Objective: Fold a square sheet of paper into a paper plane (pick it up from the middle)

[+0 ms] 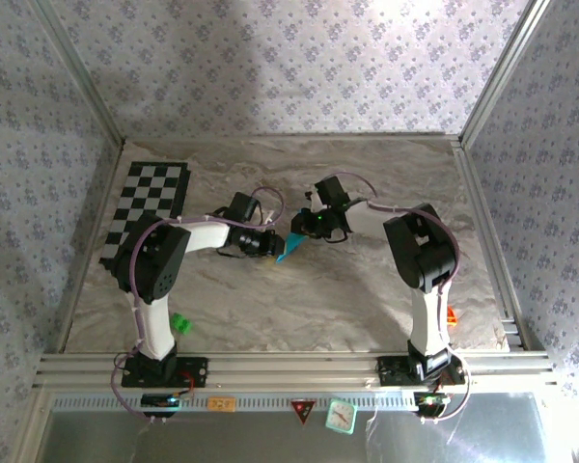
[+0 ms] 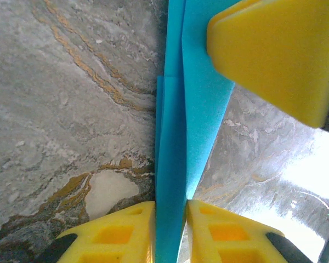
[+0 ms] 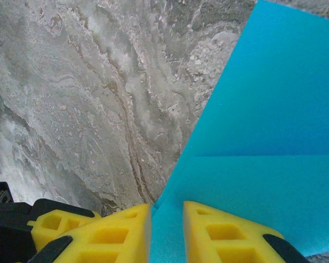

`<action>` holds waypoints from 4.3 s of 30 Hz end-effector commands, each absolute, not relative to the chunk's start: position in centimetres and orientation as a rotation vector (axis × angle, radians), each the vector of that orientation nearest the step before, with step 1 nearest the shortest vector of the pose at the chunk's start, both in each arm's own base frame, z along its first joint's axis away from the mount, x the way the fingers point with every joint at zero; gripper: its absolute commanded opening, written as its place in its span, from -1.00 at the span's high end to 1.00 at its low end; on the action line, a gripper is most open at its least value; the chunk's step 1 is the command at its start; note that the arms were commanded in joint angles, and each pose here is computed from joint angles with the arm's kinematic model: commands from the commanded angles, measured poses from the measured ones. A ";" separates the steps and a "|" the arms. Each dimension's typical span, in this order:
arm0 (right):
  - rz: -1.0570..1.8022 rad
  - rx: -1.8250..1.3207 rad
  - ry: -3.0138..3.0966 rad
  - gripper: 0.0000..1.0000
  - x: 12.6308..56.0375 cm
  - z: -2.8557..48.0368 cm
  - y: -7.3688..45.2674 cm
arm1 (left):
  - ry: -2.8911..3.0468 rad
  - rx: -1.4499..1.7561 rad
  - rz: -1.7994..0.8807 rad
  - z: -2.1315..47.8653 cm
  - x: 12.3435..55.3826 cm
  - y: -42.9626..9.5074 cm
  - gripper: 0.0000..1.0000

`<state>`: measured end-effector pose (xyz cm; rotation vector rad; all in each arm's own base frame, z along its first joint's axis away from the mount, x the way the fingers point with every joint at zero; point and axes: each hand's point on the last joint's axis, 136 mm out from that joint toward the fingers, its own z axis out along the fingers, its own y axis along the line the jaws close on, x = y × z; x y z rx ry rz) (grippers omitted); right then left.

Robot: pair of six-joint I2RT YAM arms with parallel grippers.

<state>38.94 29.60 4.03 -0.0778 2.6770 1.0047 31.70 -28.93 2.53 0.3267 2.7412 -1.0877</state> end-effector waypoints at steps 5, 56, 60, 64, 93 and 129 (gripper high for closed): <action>1.055 -0.126 2.665 0.51 39.4 4.3 29.9 | 2.809 0.353 -1.064 -0.1 30.6 -29.0 0.53; 1.024 -0.154 2.785 0.53 38.7 1.0 29.9 | 2.601 0.366 -1.011 9.6 32.6 -29.5 0.26; 1.027 -0.153 2.786 0.54 38.7 1.0 29.9 | 2.585 0.403 -1.090 9.5 32.6 -31.5 0.46; 1.028 -0.156 2.790 0.58 38.6 0.9 30.0 | 2.595 0.419 -1.114 8.7 32.7 -32.3 0.61; 1.024 -0.149 2.805 0.81 38.4 0.4 29.6 | 2.755 0.372 -1.034 2.6 31.5 -31.0 0.95; 0.912 -0.160 2.862 0.84 38.1 -1.2 28.5 | 2.852 0.318 -1.008 1.1 29.8 -29.3 0.97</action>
